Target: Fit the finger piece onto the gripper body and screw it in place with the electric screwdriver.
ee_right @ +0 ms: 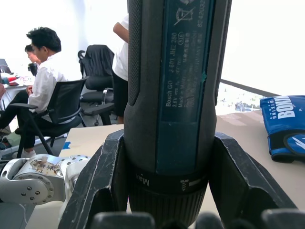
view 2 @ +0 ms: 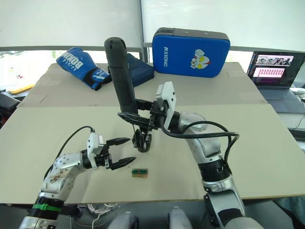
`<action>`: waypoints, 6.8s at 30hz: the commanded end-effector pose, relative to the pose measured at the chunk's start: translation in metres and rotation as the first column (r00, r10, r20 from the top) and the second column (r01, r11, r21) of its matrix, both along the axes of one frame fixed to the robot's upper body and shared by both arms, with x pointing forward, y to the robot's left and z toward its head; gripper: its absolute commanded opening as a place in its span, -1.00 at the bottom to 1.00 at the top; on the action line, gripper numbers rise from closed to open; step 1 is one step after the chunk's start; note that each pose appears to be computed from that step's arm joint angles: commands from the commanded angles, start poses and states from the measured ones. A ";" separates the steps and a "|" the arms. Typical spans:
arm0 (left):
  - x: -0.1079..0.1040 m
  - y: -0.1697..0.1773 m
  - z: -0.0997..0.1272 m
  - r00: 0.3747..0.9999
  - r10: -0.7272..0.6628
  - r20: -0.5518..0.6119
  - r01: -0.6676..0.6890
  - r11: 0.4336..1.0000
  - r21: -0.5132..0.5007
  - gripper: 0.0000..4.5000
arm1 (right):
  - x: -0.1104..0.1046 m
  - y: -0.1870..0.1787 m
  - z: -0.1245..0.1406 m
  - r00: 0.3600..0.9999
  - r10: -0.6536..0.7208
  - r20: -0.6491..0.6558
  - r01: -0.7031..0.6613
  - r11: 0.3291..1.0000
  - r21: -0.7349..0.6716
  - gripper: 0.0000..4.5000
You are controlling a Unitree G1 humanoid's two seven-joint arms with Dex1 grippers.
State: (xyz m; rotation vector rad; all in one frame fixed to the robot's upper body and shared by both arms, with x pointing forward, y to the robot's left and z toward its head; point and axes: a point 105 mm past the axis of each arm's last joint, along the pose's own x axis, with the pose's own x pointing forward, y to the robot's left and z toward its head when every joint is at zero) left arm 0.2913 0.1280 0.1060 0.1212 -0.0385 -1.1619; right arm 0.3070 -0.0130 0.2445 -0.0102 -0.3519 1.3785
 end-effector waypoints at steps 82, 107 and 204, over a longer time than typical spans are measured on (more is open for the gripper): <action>0.019 -0.011 -0.010 0.998 0.066 0.020 -0.067 0.997 0.049 1.00 | -0.010 0.002 0.011 0.997 0.023 0.072 -0.024 1.000 0.019 -0.14; 0.045 -0.045 -0.033 0.999 0.031 -0.018 -0.031 0.999 0.029 1.00 | -0.010 0.003 0.012 0.997 0.022 0.075 -0.023 1.000 0.013 -0.14; 0.041 -0.052 -0.039 0.999 -0.008 -0.036 0.011 0.995 0.096 0.25 | -0.001 0.003 0.003 1.000 -0.004 -0.030 0.003 0.999 -0.035 -0.14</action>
